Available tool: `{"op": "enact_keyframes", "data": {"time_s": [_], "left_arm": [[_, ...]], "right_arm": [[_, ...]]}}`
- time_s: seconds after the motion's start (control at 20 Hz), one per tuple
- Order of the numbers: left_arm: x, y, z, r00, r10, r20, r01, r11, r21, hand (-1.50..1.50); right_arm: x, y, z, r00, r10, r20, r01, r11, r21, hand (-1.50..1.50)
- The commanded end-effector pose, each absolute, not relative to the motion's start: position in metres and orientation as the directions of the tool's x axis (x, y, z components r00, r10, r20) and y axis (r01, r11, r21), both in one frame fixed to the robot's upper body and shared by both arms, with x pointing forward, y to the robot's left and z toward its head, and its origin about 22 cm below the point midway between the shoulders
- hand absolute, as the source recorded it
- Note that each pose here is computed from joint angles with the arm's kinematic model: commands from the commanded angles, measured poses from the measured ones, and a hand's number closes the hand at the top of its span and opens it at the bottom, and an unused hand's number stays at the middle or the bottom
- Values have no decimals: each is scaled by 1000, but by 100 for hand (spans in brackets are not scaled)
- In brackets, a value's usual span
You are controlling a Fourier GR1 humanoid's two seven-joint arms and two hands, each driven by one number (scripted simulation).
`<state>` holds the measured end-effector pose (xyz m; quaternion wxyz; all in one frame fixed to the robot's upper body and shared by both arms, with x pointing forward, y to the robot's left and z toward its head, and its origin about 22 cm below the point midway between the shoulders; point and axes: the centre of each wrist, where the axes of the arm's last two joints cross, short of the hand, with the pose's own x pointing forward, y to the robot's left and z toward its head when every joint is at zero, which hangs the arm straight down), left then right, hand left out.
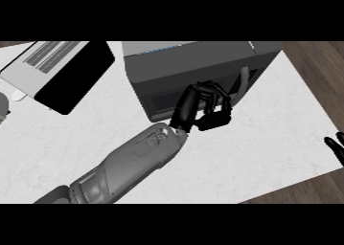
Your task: Pick up the milk, place it into the microwave and close the microwave
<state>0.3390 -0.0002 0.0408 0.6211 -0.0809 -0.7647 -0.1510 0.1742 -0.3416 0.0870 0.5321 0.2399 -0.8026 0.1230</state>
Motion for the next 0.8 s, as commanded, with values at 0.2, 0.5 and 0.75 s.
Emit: {"op": "enact_keyframes", "data": {"time_s": [0.2, 0.5, 0.75], "left_arm": [[360, 9, 47, -179, -3, 984, 249, 967, 48, 150], [363, 12, 44, -172, 5, 985, 189, 982, 28, 150], [364, 10, 50, -217, 34, 976, 178, 984, 5, 150]], "right_arm": [[177, -341, 96, -334, -281, 900, -527, 847, 69, -150], [177, -341, 100, -329, -291, 898, -547, 834, 71, -150], [180, -338, 105, -329, -303, 894, -594, 803, 54, -150]]}}
